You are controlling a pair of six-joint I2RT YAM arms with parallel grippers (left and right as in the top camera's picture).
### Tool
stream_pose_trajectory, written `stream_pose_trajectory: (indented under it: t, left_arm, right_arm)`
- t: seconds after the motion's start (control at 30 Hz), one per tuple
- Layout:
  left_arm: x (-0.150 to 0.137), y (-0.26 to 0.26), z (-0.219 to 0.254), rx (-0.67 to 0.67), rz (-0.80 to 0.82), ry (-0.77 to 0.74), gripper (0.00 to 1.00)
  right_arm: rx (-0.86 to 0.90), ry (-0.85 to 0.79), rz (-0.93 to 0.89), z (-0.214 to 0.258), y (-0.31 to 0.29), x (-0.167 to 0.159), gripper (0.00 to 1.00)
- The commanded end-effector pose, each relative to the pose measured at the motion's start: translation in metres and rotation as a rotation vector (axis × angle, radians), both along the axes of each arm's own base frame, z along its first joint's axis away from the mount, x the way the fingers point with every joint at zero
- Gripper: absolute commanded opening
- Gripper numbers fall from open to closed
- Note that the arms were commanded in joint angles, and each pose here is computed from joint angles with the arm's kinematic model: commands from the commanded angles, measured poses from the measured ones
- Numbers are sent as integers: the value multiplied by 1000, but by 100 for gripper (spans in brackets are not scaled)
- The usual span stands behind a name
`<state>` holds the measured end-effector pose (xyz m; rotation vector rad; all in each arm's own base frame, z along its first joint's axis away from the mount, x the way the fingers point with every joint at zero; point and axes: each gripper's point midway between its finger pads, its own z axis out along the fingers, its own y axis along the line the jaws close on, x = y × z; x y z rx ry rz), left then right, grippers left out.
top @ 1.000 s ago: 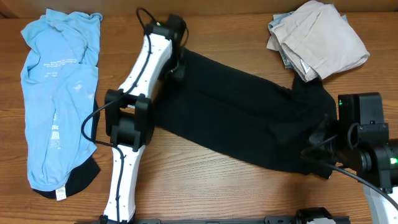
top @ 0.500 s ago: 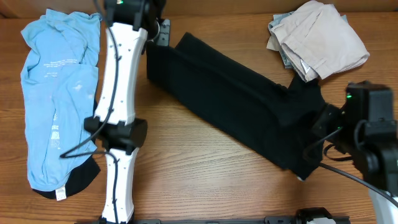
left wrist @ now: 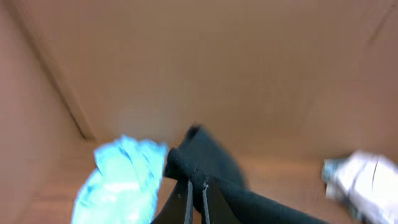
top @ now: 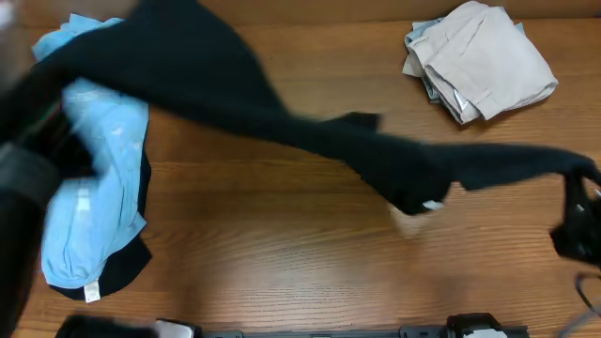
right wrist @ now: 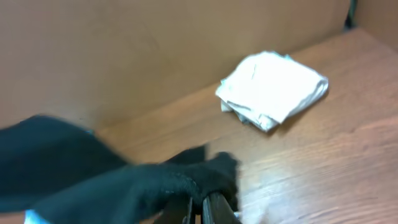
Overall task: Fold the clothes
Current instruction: 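Lift the black garment with both grippers and carry it toward the table's far edge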
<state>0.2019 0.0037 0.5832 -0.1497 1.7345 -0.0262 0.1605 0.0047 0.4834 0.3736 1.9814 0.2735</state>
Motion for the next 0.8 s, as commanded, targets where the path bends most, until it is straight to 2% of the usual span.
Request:
stream_pose_trajectory:
  t: [0.0,0.07,0.13,0.33,0.5,0.67,0.77]
  left_arm:
    - [-20,19,4,-18,87,-31,4]
    - [-32,22,8,-25,88,-55,4]
    - [-32,22,7,-23,88,-49,4]
    - [9,22,-18,19,151,83,4]
    - [71,15,-48,69,195,218,4]
    - [148,13,-72,119,264,275,4]
    - [196,19,-78,110,287,249,4]
  right_arm:
    - [-40,-70,4,19,-3,-14,4]
    - [-40,-86,4,23,-4,-16,4]
    - [-54,-86,10,24,-3,-13,4]
    - [-91,-49,26,20,-1,21,4]
    - [-142,9,52,11,4,82,4]
    - [-203,45,95,-6,12,171,4]
    - [-249,-29,114,-2,16,227,4]
